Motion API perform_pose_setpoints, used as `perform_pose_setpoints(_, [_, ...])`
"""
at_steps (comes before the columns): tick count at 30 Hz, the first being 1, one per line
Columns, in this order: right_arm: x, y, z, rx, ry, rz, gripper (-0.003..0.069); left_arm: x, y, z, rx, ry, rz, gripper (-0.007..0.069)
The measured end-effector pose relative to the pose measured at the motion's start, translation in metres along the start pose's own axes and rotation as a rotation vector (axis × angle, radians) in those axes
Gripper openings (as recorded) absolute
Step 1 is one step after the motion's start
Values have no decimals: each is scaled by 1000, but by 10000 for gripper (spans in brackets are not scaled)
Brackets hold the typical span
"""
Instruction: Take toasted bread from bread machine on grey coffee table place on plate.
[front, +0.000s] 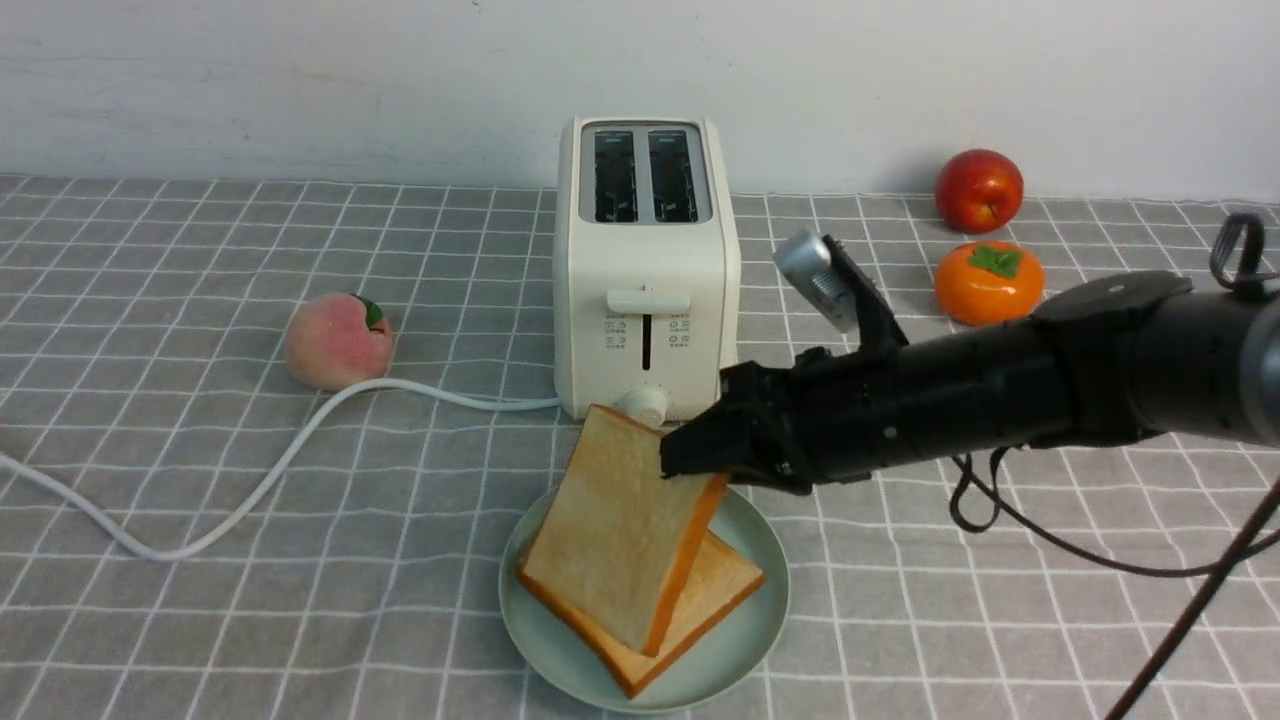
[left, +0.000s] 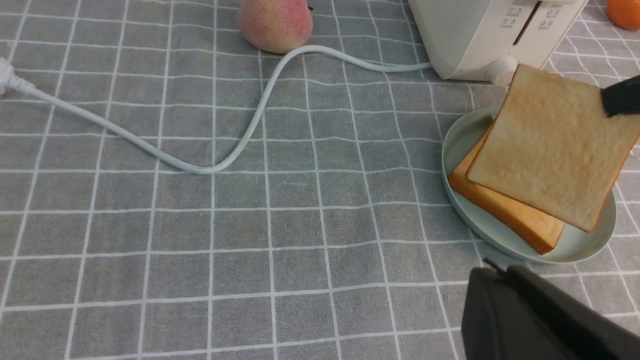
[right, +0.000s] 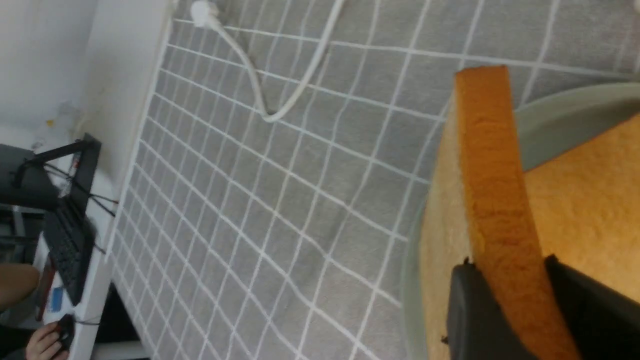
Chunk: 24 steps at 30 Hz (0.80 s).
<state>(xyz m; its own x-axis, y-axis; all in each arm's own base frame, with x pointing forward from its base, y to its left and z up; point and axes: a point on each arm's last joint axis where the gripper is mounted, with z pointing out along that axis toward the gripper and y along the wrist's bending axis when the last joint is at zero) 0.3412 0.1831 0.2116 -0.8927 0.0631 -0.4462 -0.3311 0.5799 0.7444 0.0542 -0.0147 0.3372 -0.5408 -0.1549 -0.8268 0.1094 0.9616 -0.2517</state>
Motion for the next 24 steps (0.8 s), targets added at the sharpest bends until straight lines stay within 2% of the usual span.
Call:
perform_pose_setpoints(3, [-2,-9,1,72,-16,-32,313,0,0,0,-1,2,0,-14])
perform_pose_setpoints(4, [-2,-9,0,77,-16,-36,327,0,0,0,-1,2,0,-14])
perform_pose_setpoints(5, [-3,-11,-3,100,-15,-64,381,0,0,0,-5,3,3,-14])
perform_pose_setpoints(8, [-6,-10,-13,123,-14,-114,456,0,0,0,-5,3,3,-14])
perform_pose_setpoints(12, [-17,5,-49,162,-69,-230,493,1,1,0,-6,6,3,-14])
perform_pose_setpoints(14, [-25,20,-84,199,-138,-303,465,1,1,0,-7,6,4,-14])
perform_pose_setpoints(17, [-26,54,-139,255,-249,-380,358,0,0,0,-4,-4,4,-14])
perform_pose_setpoints(18, [-21,68,-162,292,-281,-417,271,-1,0,0,-1,-14,2,-14])
perform_pose_setpoints(19, [-20,73,-169,296,-299,-419,258,-2,0,0,0,-18,2,-14])
perform_pose_setpoints(20, [-11,87,-190,344,-323,-464,153,-3,0,0,4,-28,-8,-14])
perform_pose_setpoints(21, [-3,98,-206,382,-343,-493,79,-4,-1,0,7,-39,-18,-14])
perform_pose_setpoints(23, [19,119,-238,457,-399,-509,0,-6,-1,0,17,-70,-40,-14])
perform_pose_setpoints(24, [22,119,-240,479,-397,-516,-5,-7,-2,0,18,-73,-44,-14])
